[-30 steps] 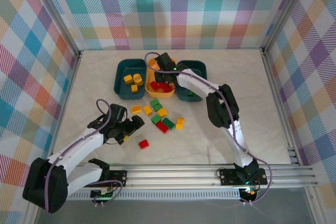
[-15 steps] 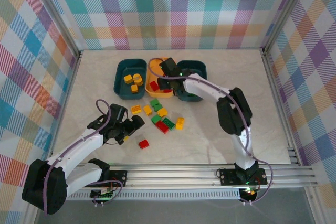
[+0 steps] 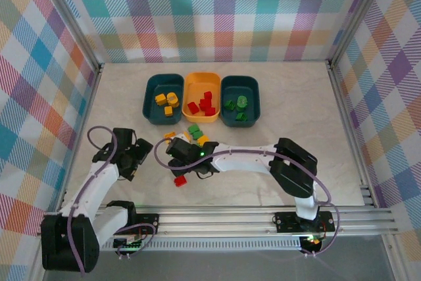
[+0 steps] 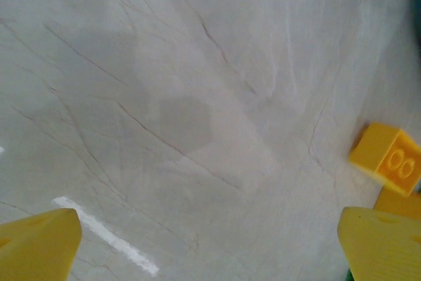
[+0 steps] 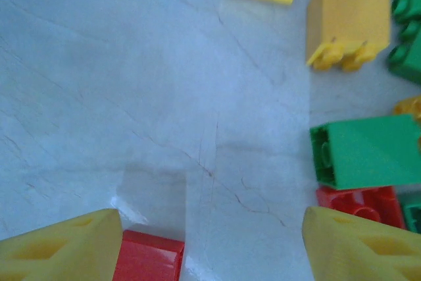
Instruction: Sort the legos into containers by color
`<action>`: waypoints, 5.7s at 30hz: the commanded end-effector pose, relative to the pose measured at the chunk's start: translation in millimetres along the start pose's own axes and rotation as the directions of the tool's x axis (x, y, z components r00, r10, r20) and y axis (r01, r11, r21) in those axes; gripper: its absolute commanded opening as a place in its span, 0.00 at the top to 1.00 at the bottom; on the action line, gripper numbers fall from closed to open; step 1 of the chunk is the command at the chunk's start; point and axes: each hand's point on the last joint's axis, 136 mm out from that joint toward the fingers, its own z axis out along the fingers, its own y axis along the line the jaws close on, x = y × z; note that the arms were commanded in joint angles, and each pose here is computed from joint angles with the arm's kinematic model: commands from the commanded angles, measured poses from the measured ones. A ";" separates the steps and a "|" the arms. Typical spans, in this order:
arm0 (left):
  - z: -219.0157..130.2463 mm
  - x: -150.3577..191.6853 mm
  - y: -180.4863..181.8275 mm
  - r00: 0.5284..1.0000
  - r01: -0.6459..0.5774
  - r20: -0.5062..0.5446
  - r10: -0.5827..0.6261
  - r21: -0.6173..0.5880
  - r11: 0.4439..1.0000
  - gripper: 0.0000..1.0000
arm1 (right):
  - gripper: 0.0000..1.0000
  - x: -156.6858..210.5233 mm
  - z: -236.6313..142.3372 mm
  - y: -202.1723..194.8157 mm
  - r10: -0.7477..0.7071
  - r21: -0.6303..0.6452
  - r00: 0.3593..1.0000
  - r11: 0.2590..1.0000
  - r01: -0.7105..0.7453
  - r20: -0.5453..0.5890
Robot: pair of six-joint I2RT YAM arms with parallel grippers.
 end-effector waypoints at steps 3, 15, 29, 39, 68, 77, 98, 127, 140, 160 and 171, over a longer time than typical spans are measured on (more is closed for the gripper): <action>-11.3 -1.6 14.1 0.998 0.054 0.034 -0.055 0.043 0.998 0.00 | 0.27 25.2 18.5 12.3 0.006 -0.023 0.992 1.000 -0.009 -0.123; -5.9 7.4 26.0 0.997 0.071 0.020 -0.072 0.048 0.996 0.00 | 0.27 53.0 16.4 40.7 -0.041 -0.085 0.975 0.996 0.023 -0.217; 1.1 10.1 21.4 0.998 0.061 -0.008 -0.061 0.059 0.996 0.00 | 0.27 76.6 18.4 63.0 -0.053 -0.093 0.964 0.995 0.029 -0.260; 7.0 12.1 22.2 0.999 0.049 -0.021 -0.048 0.055 0.997 0.00 | 0.38 86.8 19.8 65.8 -0.085 -0.104 0.956 0.993 0.057 -0.282; 22.1 19.2 23.6 0.997 0.058 -0.056 -0.055 0.064 0.996 0.00 | 0.59 10.0 9.5 6.3 -0.101 0.095 0.994 0.990 0.105 -0.046; 15.3 46.5 -41.7 0.977 -0.128 -0.125 0.175 0.316 0.940 0.03 | 0.58 -121.4 -18.3 -115.7 0.131 0.128 0.975 0.980 -0.155 0.182; 26.6 107.6 -87.7 0.827 -0.405 -0.269 0.494 0.326 0.854 0.00 | 0.37 -194.0 54.5 -238.8 0.211 0.221 0.971 0.947 -0.232 0.112; -12.3 18.8 -40.8 0.985 -0.147 -0.069 0.161 0.178 0.973 0.00 | 0.51 -9.2 8.7 -77.3 -0.227 0.200 0.973 0.952 0.232 -0.052; -18.7 25.5 -22.4 0.988 -0.134 -0.049 0.145 0.183 0.974 0.00 | 0.55 46.4 22.5 -68.0 -0.203 0.192 0.970 0.955 0.226 -0.132; -8.7 31.3 -23.8 0.987 -0.117 -0.085 0.135 0.193 0.974 0.00 | 0.79 43.6 1.0 -57.2 -0.182 0.194 0.979 0.961 0.196 -0.086; 1.6 59.3 -49.6 0.959 -0.135 -0.202 0.200 0.295 0.946 0.03 | 0.79 -102.4 -59.7 -121.0 -0.073 0.214 0.966 0.977 0.019 0.247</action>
